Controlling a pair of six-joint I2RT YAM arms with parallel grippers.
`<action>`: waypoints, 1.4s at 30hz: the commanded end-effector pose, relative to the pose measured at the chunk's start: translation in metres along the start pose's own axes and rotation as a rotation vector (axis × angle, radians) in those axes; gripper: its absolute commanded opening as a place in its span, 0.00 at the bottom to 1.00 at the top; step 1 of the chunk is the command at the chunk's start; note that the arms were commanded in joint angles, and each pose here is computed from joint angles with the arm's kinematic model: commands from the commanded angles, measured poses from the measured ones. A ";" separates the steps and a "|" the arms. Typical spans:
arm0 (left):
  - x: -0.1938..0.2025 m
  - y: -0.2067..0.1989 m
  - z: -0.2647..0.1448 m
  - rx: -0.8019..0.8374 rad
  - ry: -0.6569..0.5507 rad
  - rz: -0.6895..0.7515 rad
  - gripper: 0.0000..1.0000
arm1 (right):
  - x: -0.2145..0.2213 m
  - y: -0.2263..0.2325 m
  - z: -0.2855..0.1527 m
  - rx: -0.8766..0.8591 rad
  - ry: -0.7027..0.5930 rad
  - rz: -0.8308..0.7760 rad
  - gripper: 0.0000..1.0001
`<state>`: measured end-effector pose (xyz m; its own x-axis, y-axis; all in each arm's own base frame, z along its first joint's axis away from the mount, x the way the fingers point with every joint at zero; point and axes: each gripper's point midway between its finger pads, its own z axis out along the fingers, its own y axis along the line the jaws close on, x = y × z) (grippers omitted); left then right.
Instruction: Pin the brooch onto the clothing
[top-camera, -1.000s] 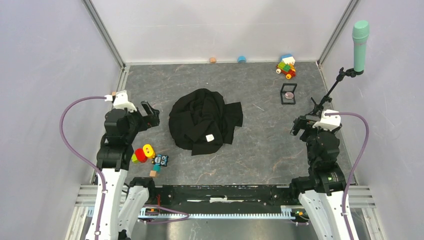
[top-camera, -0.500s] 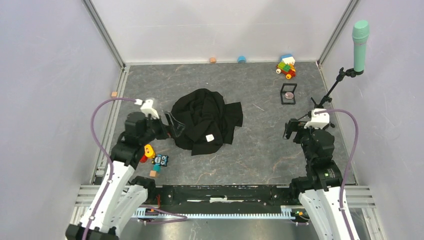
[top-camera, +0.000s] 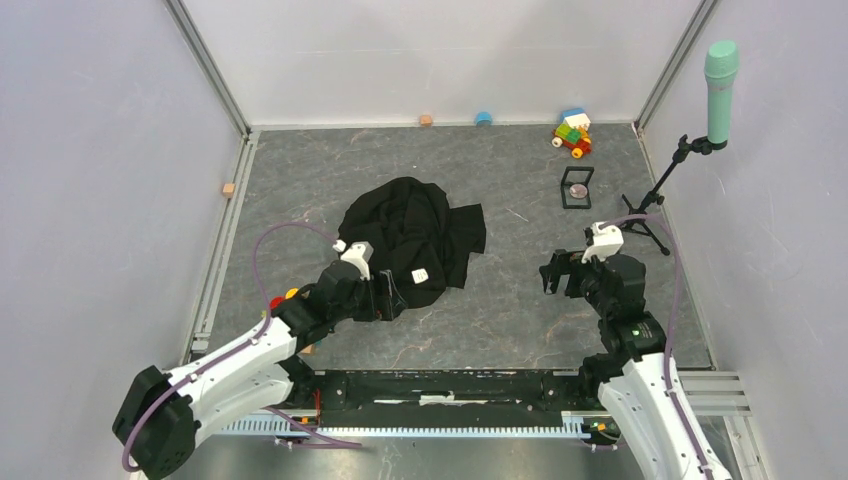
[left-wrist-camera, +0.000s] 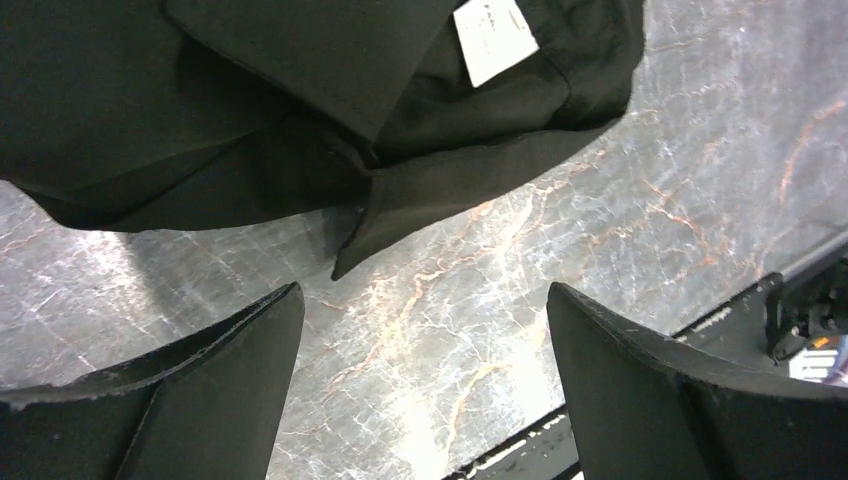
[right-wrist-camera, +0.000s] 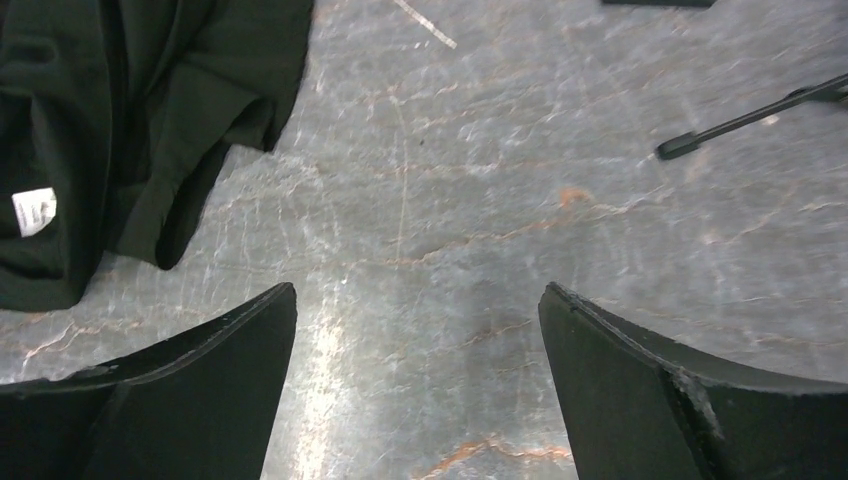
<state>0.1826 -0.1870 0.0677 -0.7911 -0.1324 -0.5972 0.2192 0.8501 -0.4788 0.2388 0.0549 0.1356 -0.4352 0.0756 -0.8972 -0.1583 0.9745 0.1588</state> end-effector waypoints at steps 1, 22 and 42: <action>-0.027 0.005 0.005 -0.065 -0.135 -0.020 0.96 | 0.008 0.017 0.007 -0.096 0.008 0.024 0.94; -0.019 -0.011 0.045 0.016 -0.072 -0.018 0.32 | 0.040 0.051 0.012 -0.311 0.043 0.096 0.91; -0.006 -0.021 0.045 0.087 -0.010 -0.011 0.02 | 0.044 0.202 0.033 -0.659 0.107 0.097 0.57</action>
<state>0.2054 -0.2167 0.0397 -0.8034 -0.1325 -0.5805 0.2257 0.8344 -0.5028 0.1920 0.2296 0.0750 -0.6489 0.0296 -0.7603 -0.5573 0.6618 0.5015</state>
